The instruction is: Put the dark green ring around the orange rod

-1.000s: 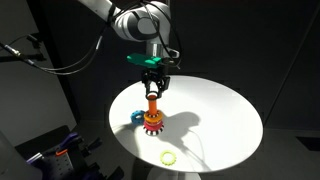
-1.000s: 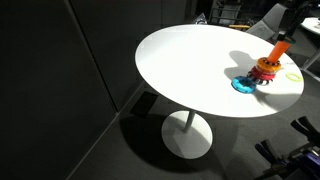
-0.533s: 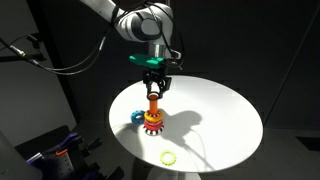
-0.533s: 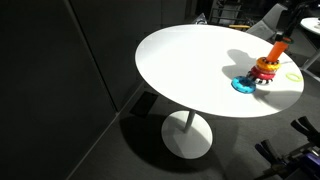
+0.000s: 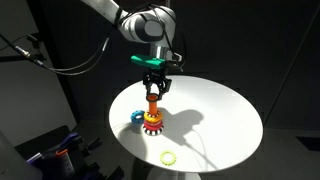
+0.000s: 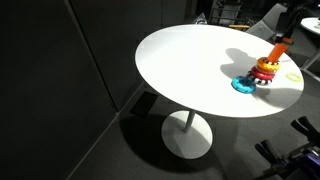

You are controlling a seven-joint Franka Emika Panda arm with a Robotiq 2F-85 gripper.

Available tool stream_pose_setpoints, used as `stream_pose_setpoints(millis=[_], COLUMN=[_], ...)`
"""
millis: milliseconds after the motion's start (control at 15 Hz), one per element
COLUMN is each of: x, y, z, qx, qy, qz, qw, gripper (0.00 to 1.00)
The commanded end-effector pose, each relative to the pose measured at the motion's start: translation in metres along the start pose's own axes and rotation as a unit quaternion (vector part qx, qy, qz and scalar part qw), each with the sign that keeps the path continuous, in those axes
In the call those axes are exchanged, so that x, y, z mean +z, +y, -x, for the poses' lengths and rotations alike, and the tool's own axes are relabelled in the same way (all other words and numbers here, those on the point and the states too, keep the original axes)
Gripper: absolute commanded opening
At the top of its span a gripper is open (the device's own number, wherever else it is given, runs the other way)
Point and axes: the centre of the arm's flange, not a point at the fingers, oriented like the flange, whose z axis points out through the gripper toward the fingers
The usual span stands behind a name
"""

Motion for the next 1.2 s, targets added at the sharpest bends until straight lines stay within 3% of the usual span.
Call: stream_pose_setpoints(millis=[0,67,267,800,1133], x=[-0.008,-0.008,-0.009,-0.014,-0.02], y=[0.002,0.002,0.002,0.006,0.009], z=[-0.008,-0.008,-0.007,0.0,0.0], qx=[0.006,0.006,0.006,0.007,0.009], qy=[-0.012,-0.014,-0.014,0.036,0.075], qz=[-0.001,0.0,0.003,0.043,0.046], qw=[0.9999,0.9999,0.9999,0.9984,0.9961], gripper=[0.45,0.93,1.0,1.0,1.0])
